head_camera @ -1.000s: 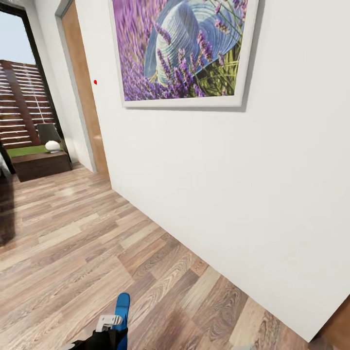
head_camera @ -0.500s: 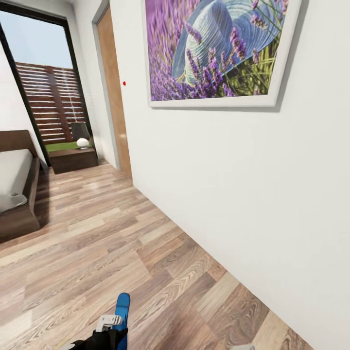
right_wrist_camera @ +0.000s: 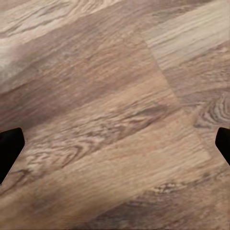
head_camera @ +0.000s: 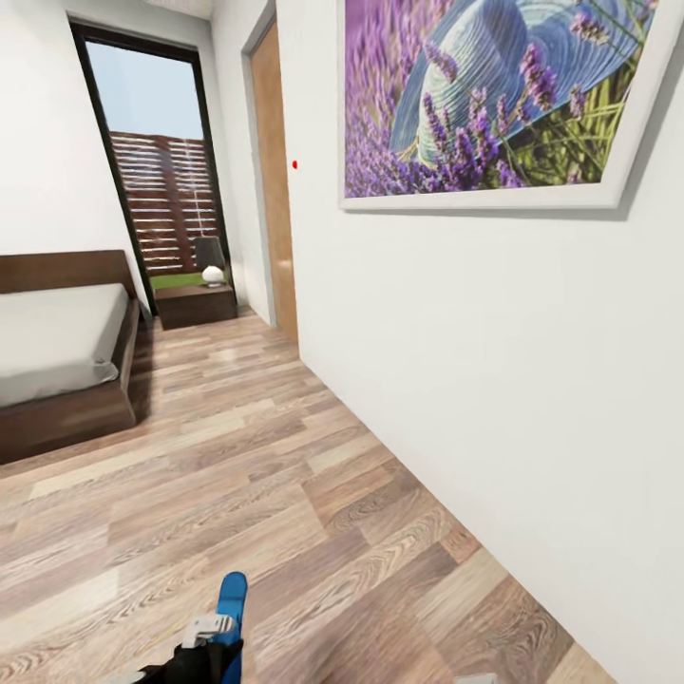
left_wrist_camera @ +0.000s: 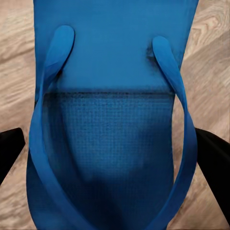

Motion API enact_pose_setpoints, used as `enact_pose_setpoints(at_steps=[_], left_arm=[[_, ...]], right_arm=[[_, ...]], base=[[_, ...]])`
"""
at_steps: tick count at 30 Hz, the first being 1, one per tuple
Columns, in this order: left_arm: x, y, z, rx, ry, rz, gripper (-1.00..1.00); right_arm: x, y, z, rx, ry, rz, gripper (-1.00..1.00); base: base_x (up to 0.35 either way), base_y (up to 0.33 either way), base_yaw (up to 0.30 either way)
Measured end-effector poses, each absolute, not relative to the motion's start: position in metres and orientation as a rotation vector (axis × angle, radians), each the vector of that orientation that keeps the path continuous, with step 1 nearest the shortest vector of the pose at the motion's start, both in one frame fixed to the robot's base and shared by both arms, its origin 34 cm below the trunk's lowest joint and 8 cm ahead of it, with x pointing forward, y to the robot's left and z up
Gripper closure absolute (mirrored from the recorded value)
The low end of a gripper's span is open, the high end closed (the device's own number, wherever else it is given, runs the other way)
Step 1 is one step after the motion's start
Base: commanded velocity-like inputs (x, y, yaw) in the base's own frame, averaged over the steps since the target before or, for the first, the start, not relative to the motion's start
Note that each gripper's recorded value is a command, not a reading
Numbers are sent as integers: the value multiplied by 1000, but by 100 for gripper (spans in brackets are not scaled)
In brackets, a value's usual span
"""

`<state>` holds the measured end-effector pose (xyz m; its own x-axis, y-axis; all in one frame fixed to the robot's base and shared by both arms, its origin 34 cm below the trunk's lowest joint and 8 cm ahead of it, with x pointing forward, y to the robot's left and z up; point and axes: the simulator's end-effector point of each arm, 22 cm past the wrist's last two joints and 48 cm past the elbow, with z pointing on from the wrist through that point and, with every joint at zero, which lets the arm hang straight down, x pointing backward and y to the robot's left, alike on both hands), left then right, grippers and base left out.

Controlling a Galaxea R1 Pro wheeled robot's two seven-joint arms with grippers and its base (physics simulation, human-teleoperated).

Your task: In the bedroom, move the book from the bed onto either nightstand, and place the two sandals side by side next to the bed.

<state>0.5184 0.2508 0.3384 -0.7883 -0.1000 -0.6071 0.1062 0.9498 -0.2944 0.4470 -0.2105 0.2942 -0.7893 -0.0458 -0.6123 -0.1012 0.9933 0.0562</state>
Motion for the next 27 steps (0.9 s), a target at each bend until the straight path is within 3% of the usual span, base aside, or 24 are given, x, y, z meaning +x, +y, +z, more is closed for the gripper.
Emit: enact_pose_setpoints(at_steps=[9,27], left_arm=[[485,277,311,-53,2499,-257,100],[474,275,306,-57,2502,-252,100]], right_arm=[[404,-215,272,-102,2583,108,-100],[397,-216,269,-102,2600,106,-100]], base=[[0,0,293],[0,0,293]])
